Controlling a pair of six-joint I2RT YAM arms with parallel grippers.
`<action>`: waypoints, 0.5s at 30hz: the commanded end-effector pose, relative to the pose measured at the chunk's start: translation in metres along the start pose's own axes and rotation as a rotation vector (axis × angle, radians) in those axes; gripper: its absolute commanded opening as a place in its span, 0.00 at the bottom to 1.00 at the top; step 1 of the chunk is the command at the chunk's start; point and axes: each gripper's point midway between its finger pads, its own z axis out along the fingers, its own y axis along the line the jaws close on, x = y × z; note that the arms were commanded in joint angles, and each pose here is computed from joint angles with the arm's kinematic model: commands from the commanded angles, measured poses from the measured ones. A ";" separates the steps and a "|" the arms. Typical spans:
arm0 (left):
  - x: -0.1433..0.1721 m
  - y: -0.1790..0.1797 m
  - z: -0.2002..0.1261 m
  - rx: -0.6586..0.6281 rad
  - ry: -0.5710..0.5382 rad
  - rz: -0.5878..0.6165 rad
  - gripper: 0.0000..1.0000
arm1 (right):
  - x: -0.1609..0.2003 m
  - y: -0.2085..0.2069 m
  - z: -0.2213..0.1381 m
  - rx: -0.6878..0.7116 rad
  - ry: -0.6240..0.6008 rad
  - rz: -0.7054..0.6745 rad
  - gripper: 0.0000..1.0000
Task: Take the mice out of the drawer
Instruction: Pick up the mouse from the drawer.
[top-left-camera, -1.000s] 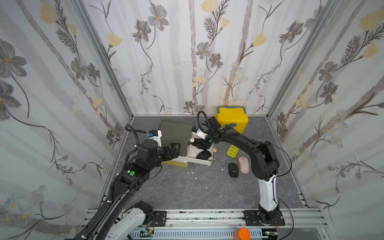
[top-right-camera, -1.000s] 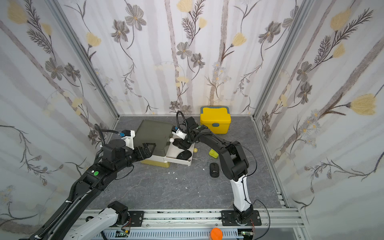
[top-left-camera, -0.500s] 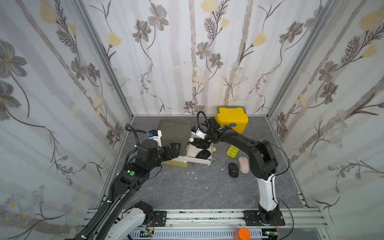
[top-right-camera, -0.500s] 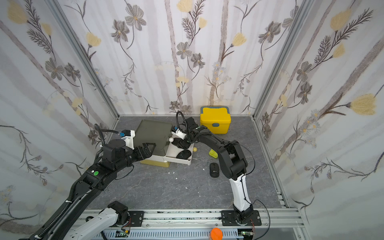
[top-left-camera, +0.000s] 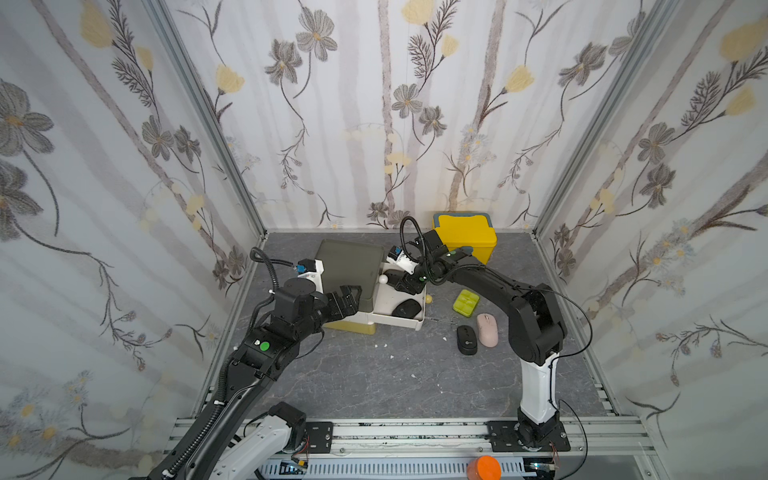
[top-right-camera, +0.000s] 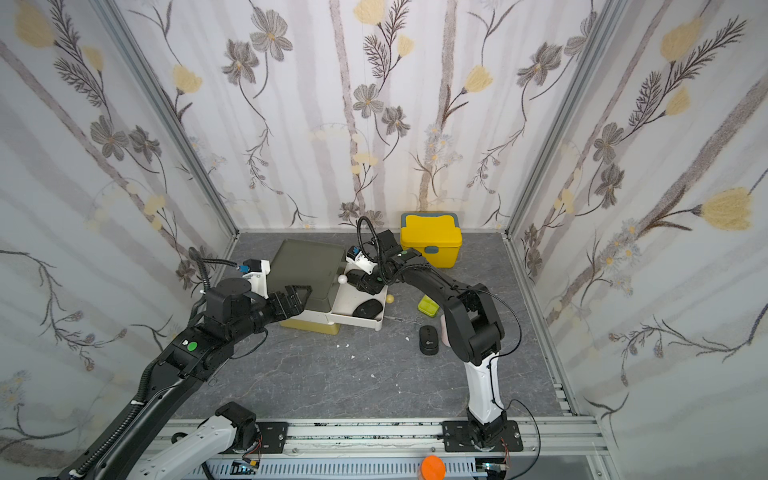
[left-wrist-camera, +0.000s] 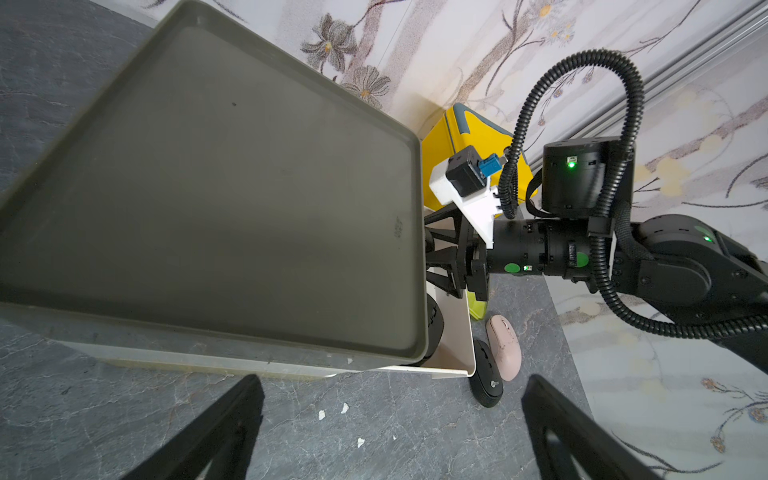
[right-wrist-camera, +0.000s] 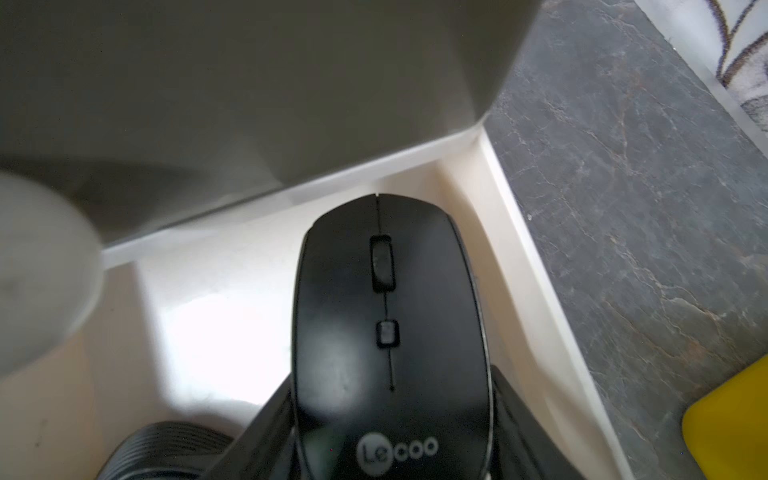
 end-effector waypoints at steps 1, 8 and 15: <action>-0.011 -0.007 -0.004 0.019 -0.036 -0.001 1.00 | -0.004 0.000 -0.013 0.017 -0.028 0.038 0.51; -0.014 -0.018 -0.007 0.058 -0.028 -0.013 1.00 | -0.010 0.000 -0.056 0.070 -0.130 0.168 0.51; -0.008 -0.036 -0.008 0.123 -0.004 -0.023 1.00 | 0.015 -0.010 -0.104 0.158 -0.179 0.420 0.51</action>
